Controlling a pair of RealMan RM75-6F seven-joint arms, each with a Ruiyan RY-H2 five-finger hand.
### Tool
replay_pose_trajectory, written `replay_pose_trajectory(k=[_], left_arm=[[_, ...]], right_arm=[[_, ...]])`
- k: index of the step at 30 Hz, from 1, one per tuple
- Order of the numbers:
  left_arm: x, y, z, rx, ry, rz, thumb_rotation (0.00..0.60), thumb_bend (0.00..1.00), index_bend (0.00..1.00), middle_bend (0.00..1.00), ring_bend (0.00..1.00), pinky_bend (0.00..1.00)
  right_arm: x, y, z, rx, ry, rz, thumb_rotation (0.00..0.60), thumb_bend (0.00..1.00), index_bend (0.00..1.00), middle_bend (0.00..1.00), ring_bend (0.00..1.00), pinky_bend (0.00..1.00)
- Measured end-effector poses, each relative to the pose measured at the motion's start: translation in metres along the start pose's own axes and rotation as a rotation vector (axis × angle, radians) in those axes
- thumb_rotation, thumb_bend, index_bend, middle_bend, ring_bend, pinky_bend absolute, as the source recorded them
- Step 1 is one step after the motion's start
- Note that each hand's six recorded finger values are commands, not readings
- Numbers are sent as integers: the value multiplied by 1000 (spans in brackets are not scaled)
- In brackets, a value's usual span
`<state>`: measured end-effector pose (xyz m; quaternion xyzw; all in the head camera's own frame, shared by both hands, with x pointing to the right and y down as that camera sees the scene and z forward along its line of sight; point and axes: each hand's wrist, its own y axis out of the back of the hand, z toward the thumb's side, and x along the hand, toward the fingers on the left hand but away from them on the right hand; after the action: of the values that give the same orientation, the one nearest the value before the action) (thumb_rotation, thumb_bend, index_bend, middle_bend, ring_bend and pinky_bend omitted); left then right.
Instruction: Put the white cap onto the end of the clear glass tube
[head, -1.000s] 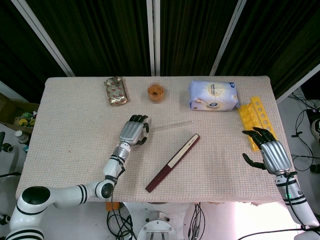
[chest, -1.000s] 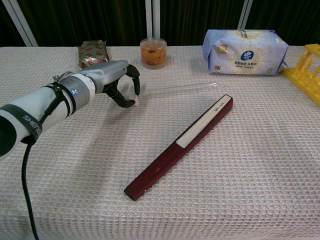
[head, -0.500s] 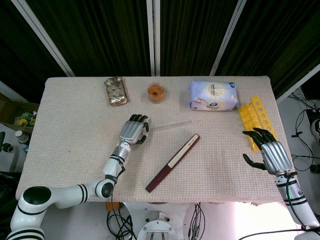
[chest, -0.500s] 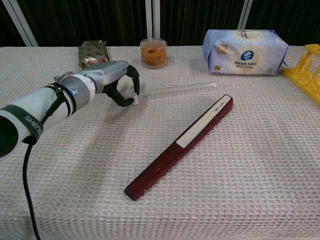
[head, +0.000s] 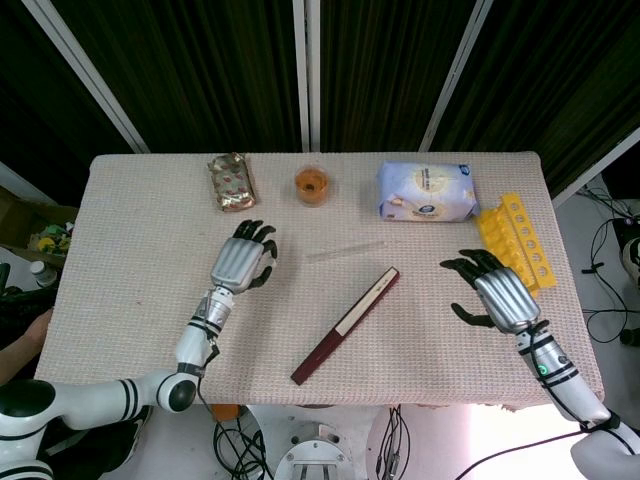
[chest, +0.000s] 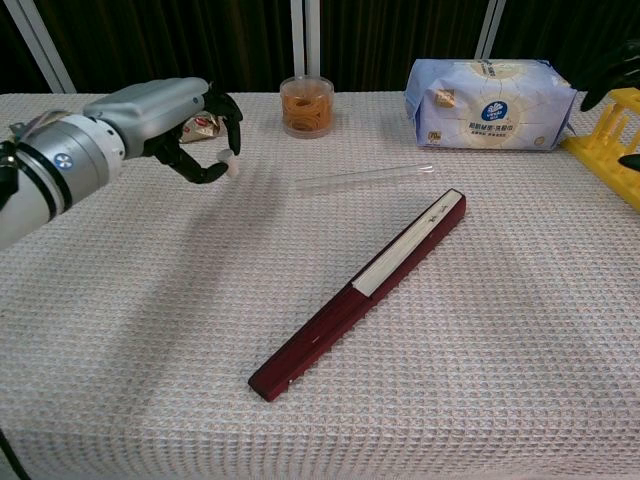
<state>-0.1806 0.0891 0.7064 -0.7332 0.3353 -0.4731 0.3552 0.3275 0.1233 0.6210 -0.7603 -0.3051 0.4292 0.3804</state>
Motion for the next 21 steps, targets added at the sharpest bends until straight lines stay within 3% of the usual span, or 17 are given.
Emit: replay_pose_trajectory(k=[10,15,21], left_arm=[[-49,31,-14,-12,-21,57,600,461,600,186,85,97],[-58,32,-10,-60,-39,54,600,460,600,186,85,97],[-62,31,-8,-77,-48,48,600,456,600,186,85,97]], right_arm=[[-127,-33,68,163,155,165,600,272,294,333,148,213],[-176,-52,86,268,163,193,600,303,314,345,148,213],[-207,-83,92,353,137,238,600,305,343,359,149,213]])
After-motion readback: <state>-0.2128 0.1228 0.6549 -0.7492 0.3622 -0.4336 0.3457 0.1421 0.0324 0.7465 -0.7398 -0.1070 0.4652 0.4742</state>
